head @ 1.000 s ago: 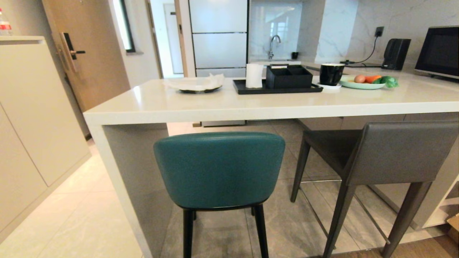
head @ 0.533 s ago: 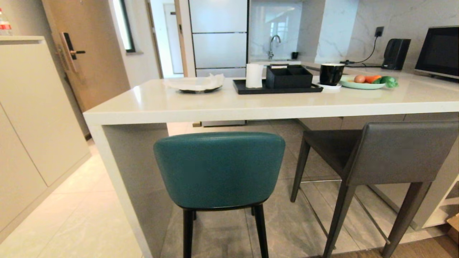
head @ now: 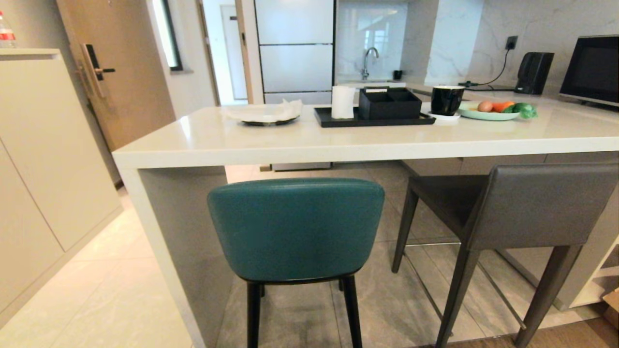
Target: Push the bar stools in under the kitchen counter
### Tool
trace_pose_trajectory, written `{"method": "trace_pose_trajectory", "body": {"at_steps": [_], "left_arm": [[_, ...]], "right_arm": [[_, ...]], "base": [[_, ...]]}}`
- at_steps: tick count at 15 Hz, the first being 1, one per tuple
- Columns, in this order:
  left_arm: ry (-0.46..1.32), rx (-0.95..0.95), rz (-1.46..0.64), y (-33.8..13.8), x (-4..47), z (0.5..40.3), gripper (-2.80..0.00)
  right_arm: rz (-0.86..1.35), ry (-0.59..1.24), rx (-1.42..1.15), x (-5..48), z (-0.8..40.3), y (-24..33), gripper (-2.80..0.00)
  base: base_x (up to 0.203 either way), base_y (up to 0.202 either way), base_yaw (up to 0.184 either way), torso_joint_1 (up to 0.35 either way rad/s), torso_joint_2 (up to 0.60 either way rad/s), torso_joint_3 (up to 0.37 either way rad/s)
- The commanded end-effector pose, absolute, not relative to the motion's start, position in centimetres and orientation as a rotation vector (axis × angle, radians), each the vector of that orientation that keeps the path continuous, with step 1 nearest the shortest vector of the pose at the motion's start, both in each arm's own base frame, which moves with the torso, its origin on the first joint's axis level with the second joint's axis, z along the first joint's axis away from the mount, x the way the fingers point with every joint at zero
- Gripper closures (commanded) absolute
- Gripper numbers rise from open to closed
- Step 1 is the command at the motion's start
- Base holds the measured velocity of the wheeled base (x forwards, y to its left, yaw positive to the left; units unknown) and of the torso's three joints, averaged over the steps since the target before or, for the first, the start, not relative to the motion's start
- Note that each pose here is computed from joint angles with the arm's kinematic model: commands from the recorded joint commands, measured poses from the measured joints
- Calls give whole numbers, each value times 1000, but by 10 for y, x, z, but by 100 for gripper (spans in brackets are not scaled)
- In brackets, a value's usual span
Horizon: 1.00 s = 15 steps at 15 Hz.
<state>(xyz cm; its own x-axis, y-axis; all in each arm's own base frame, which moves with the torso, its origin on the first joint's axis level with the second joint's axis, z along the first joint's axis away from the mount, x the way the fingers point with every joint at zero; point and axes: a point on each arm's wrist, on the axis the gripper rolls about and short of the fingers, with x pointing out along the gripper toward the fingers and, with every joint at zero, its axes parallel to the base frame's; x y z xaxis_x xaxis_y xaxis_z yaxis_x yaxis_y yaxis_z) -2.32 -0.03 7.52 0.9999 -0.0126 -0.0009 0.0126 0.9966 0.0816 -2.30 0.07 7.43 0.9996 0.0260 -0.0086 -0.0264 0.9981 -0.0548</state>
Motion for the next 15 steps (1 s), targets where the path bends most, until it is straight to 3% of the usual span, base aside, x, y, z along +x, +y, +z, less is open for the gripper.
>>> {"method": "trace_pose_trajectory", "body": {"at_steps": [1,15], "left_arm": [[4,83,-17,0,-23,75,0],[4,14,0,0,-23,75,0]], "right_arm": [[28,12,-55,-23,74,1,0],[29,11,-57,-23,74,1,0]], "base": [[0,0,0,0,0,0],[0,0,0,0,0,0]]}}
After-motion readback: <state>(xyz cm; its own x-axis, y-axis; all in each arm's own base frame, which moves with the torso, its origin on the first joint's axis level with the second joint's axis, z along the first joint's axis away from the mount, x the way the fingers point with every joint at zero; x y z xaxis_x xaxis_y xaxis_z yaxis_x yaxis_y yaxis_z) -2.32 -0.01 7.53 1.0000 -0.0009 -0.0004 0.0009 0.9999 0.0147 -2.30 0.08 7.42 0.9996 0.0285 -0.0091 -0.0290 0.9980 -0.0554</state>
